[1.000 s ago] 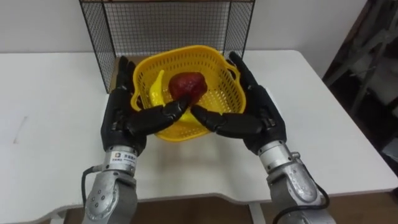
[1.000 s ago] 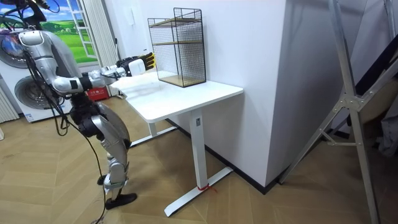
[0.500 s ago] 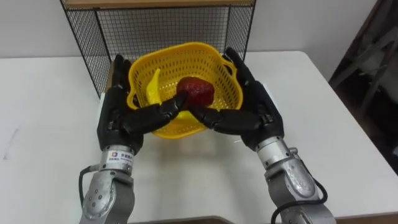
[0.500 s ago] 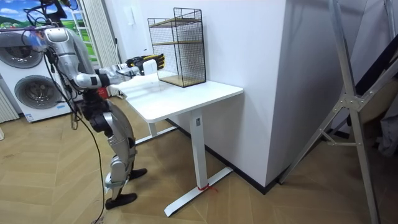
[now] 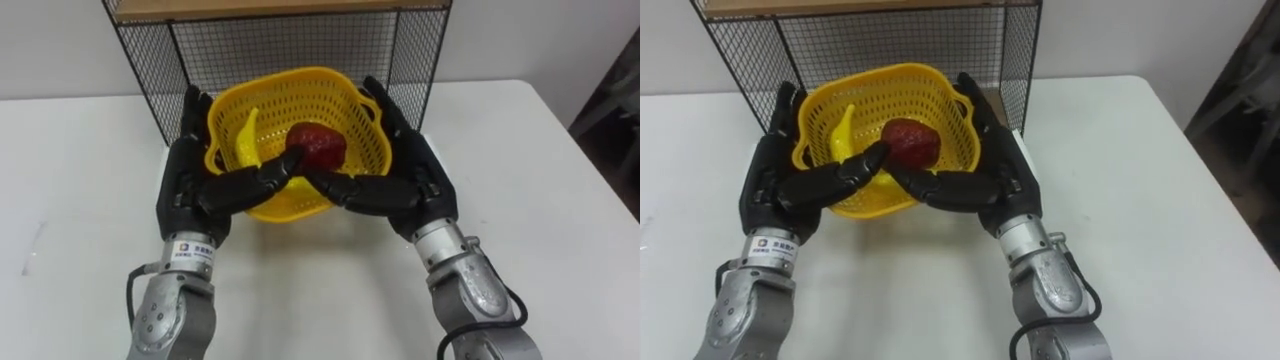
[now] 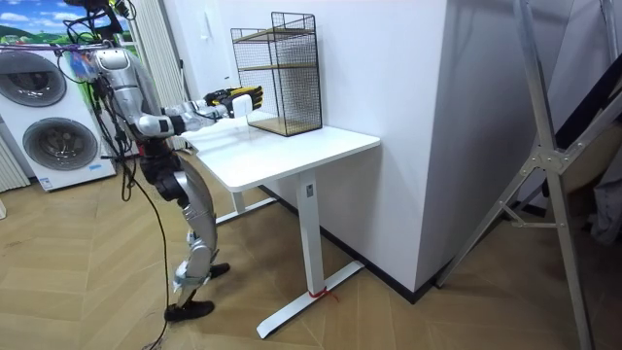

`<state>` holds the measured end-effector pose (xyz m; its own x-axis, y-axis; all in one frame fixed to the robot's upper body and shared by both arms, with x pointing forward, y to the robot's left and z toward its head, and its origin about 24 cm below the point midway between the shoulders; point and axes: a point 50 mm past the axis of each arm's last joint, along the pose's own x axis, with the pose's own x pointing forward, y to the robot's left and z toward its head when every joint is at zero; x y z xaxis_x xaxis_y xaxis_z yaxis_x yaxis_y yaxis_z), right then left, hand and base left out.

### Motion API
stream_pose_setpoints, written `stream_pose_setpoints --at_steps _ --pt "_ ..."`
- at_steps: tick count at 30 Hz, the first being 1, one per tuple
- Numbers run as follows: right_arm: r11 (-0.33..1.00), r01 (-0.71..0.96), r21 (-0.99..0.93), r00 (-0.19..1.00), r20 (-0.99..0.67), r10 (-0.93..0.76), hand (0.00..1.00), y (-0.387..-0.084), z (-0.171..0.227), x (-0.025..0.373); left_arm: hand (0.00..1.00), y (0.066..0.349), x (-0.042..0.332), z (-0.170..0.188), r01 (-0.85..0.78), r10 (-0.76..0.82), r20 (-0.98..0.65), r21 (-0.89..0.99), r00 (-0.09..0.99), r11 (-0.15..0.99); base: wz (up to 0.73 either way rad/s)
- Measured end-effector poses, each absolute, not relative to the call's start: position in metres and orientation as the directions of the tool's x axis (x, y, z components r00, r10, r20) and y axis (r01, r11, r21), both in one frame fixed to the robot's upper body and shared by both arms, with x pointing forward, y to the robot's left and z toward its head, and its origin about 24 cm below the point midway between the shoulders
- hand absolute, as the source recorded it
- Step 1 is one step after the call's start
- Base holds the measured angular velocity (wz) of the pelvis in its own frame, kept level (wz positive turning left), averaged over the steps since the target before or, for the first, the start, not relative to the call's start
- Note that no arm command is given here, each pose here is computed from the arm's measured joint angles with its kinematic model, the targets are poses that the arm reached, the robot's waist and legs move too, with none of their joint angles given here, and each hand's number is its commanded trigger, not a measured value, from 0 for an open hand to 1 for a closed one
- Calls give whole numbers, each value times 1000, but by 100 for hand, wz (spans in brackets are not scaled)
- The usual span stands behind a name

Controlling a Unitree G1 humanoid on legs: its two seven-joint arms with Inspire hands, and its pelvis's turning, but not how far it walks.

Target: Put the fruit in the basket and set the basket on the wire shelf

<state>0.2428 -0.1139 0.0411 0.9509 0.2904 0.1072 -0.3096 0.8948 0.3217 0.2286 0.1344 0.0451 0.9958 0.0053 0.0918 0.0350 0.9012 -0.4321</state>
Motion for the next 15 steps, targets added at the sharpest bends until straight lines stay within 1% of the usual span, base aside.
stream_pose_setpoints --at_steps 7,9,11,15 --pt "897 -310 314 951 112 289 0 -116 43 245 0 135 234 50 43 5 109 -432 994 901 5" --pt "901 -309 306 951 107 290 0 -117 42 247 0 132 234 47 42 -2 91 -437 996 899 4" --pt "904 -311 294 950 124 287 0 -118 49 257 0 131 235 49 46 -6 94 -432 996 901 -8" --pt "907 -312 282 949 135 284 0 -119 53 264 0 129 238 50 54 -17 91 -423 996 904 0"
